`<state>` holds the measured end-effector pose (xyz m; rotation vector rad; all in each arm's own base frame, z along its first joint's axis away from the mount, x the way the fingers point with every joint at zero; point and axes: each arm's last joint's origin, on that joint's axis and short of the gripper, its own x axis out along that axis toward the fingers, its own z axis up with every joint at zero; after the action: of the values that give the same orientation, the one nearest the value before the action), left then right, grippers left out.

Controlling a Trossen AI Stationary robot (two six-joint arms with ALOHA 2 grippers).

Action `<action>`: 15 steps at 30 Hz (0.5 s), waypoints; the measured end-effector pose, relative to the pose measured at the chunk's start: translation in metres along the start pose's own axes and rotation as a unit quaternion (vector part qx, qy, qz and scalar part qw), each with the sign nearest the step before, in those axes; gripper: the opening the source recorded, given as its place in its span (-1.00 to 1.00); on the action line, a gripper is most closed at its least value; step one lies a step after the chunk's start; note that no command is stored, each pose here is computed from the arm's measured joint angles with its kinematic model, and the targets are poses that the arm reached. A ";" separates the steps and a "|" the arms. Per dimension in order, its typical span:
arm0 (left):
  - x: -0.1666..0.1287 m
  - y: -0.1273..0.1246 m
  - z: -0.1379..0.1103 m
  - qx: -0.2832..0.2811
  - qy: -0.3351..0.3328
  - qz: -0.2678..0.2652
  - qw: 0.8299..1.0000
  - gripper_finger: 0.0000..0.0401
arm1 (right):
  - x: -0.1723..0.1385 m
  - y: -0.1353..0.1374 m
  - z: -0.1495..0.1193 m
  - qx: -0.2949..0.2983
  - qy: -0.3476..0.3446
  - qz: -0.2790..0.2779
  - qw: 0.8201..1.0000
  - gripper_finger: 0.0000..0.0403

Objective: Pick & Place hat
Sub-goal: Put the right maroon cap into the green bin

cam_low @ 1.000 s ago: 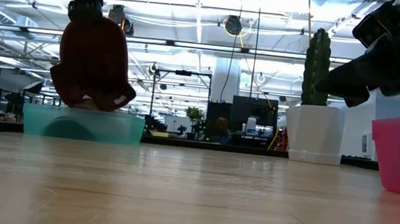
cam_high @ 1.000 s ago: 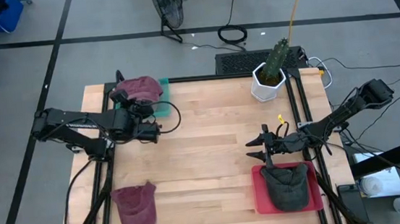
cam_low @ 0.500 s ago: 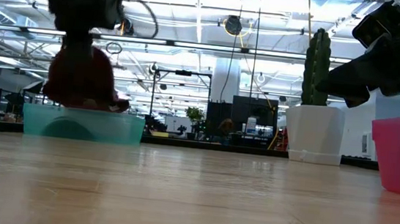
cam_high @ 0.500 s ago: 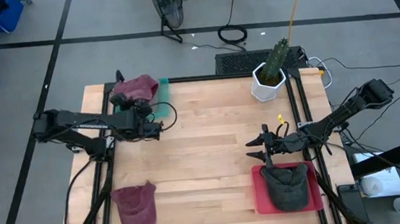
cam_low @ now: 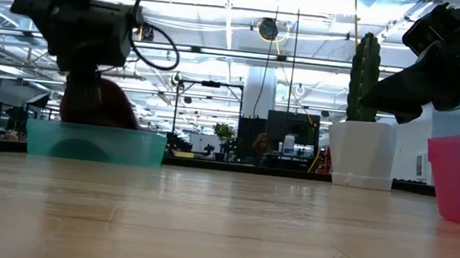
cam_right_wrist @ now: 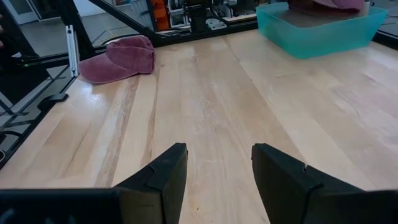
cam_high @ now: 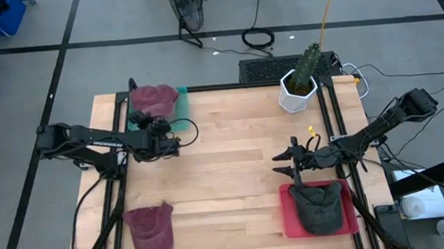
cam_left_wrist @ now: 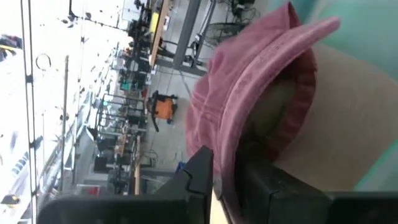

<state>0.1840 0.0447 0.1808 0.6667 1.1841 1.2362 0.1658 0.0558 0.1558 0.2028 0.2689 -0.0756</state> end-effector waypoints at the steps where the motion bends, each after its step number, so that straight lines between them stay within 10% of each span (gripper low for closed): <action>1: 0.002 -0.002 -0.002 -0.004 0.002 0.000 1.000 -0.69 | 0.000 0.000 0.000 0.001 0.000 0.000 1.000 -0.18; 15: 0.013 -0.006 -0.008 -0.010 0.019 0.010 1.000 -0.65 | 0.000 0.000 -0.001 0.000 0.004 0.000 1.000 -0.18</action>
<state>0.1775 0.0536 0.1690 0.6443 1.1976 1.2807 0.1655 0.0560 0.1551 0.2032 0.2763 -0.0746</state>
